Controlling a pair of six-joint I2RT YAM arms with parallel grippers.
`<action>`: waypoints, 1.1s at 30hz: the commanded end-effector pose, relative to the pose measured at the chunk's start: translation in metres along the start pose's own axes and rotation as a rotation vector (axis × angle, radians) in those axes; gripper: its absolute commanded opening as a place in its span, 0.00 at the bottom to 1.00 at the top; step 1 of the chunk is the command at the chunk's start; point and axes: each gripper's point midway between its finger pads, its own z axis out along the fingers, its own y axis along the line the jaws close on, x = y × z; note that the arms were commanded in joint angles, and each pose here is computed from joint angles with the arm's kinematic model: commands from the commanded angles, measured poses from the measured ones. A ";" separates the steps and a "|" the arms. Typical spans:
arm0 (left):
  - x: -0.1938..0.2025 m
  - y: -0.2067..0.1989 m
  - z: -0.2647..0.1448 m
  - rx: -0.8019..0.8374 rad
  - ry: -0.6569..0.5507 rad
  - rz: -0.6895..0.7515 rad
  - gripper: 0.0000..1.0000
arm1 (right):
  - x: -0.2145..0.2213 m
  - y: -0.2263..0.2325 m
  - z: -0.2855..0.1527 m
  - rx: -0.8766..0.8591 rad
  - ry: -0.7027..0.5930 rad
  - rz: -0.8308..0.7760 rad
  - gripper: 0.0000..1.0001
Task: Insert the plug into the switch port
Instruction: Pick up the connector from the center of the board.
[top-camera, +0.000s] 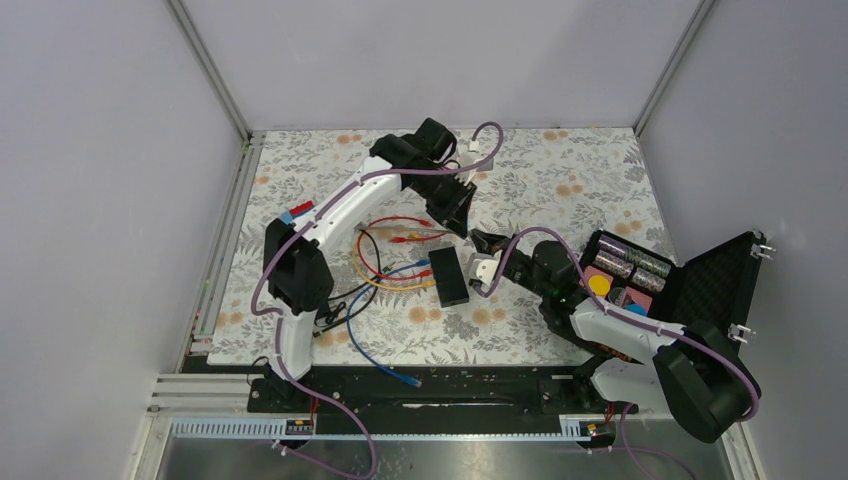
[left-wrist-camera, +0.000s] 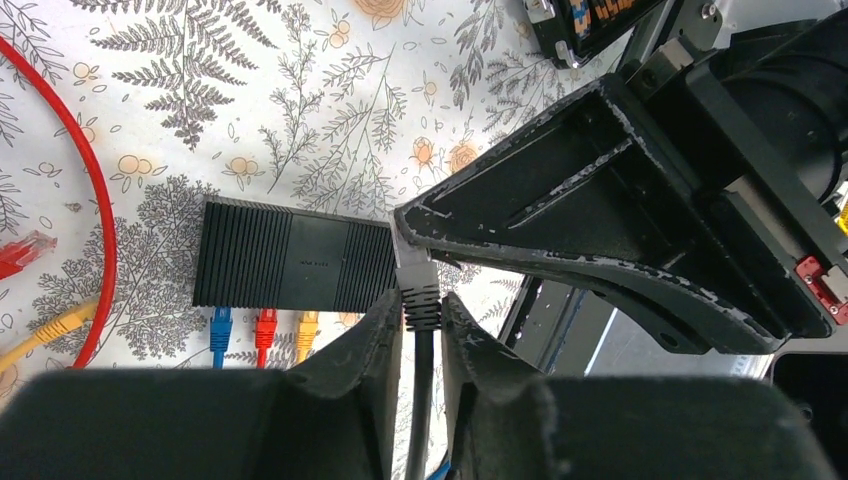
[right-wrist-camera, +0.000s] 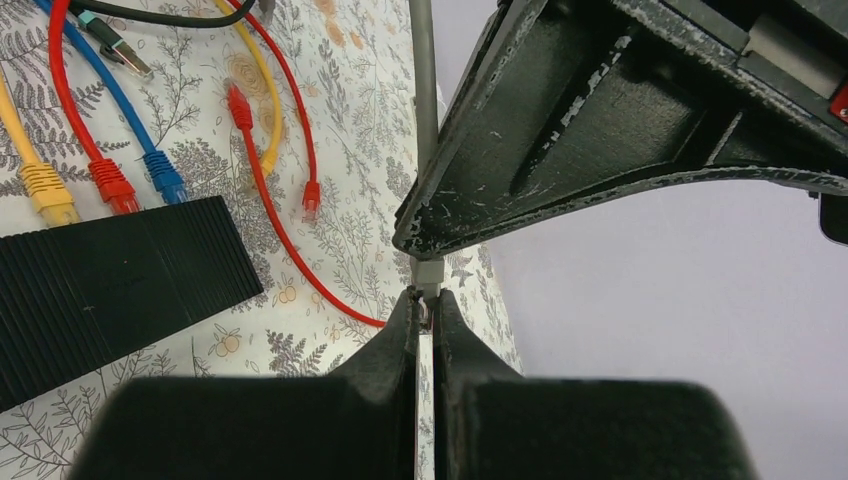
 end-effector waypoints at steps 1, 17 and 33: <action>-0.018 -0.006 -0.006 0.010 -0.050 0.052 0.13 | -0.017 -0.018 0.005 0.033 -0.053 -0.038 0.00; 0.011 0.007 -0.027 -0.149 -0.391 0.420 0.00 | -0.034 -0.027 -0.038 0.193 -0.032 0.706 0.60; 0.037 -0.008 -0.046 -0.193 -0.489 0.524 0.00 | -0.043 -0.023 -0.054 0.232 0.006 1.109 0.65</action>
